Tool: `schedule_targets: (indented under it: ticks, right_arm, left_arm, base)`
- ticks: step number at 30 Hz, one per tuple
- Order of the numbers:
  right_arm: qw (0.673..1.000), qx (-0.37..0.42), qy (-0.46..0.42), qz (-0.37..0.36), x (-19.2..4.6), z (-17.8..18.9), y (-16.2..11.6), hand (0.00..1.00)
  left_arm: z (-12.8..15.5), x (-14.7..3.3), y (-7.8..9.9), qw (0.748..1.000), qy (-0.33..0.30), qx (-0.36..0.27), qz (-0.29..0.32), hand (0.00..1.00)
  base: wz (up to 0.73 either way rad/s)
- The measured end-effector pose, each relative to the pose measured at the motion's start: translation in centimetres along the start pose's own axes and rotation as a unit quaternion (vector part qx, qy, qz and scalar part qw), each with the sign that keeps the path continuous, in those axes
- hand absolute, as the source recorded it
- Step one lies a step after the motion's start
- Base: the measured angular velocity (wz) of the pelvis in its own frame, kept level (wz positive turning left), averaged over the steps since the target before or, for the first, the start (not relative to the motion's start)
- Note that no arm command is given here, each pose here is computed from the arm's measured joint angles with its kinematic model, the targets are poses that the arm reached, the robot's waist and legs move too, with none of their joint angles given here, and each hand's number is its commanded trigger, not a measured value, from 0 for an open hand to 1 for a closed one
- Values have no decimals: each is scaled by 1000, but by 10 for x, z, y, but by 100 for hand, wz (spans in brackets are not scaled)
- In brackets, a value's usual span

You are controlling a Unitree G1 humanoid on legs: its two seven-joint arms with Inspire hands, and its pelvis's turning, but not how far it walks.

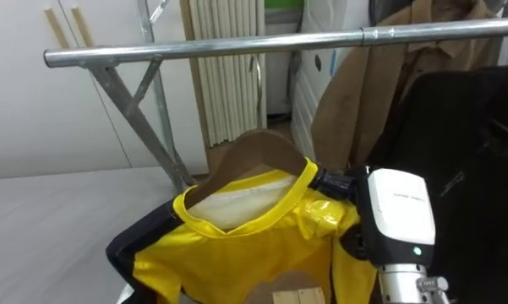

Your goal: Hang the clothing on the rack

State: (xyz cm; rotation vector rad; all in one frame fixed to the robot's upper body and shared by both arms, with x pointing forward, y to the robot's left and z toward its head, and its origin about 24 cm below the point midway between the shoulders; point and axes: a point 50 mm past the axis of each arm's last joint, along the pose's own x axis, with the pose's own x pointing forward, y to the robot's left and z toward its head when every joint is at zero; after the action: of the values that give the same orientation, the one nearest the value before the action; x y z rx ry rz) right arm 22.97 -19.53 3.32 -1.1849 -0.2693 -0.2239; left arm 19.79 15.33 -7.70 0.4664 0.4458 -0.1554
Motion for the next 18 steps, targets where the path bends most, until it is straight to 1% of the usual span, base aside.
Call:
schedule_targets:
  ticks: [4,8,10,18]
  right_arm:
    - [1000,0,0,13,2,3,3,100]
    - [1000,2,-11,17,10,8,2,100]
    - [1000,3,-20,13,17,12,-1,100]
    - [999,6,-49,-23,25,22,-17,100]
  left_arm:
    - [1,0,-1,1000,-1,-2,-15,0]
    - [4,1,-3,1000,-7,-6,-25,0]
    - [6,1,-2,1000,-11,-5,-24,0]
    - [7,2,4,1000,-19,-2,-17,0]
  base:
    - [-7]
    - [-7]
    - [-10]
    - [1]
